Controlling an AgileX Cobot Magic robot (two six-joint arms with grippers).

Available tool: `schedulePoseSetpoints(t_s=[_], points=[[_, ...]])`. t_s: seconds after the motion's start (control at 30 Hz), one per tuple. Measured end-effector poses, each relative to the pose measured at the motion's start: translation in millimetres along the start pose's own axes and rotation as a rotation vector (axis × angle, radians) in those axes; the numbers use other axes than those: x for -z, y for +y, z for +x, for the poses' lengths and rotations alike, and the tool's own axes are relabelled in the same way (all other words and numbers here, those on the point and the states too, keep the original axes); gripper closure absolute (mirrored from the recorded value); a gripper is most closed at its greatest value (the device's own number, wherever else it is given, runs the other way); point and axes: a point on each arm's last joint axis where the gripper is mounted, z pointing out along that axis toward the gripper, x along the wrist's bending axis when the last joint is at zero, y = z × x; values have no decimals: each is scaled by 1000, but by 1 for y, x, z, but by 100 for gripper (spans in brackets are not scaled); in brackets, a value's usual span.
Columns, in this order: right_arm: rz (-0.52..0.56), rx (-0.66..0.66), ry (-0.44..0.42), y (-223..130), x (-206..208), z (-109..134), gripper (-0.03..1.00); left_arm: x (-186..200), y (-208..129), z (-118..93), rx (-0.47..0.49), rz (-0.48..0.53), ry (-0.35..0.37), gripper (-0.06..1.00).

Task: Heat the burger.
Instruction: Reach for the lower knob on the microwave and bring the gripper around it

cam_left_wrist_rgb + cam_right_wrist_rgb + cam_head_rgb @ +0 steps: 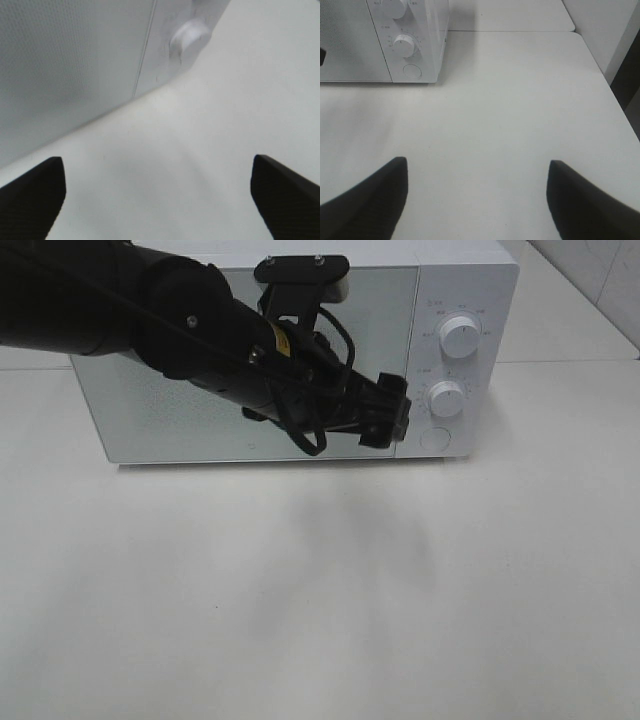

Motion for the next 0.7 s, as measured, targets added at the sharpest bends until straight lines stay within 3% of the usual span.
schedulePoseSetpoints(t_s=[0.03, 0.1, 0.13, 0.17, 0.23, 0.3, 0.33, 0.4, 0.5, 0.7], points=[[0, 0, 0, 0, 0, 0, 21, 0, 0, 0, 0, 0, 0, 1], [0, 1, 0, 0, 0, 0, 21, 11, -8, 0, 7, 135, 14, -3], [0, 1, 0, 0, 0, 0, 21, 11, -8, 0, 7, 135, 14, -3], [0, 1, 0, 0, 0, 0, 21, 20, -14, 0, 7, 228, 24, -4], [0, 1, 0, 0, 0, 0, 21, 24, -15, 0, 8, 261, 27, -4], [0, 1, 0, 0, 0, 0, 21, 40, -22, -1, 12, 386, 37, -5], [0, 1, 0, 0, 0, 0, 21, 40, -22, -1, 12, 386, 37, -5], [0, 1, 0, 0, 0, 0, 21, 61, -30, -1, 15, 536, 49, -5], [0, 1, 0, 0, 0, 0, 21, 78, -31, 1, 29, 601, 63, -5], [0, 1, 0, 0, 0, 0, 21, 105, -25, 18, 56, 629, 110, -5]])
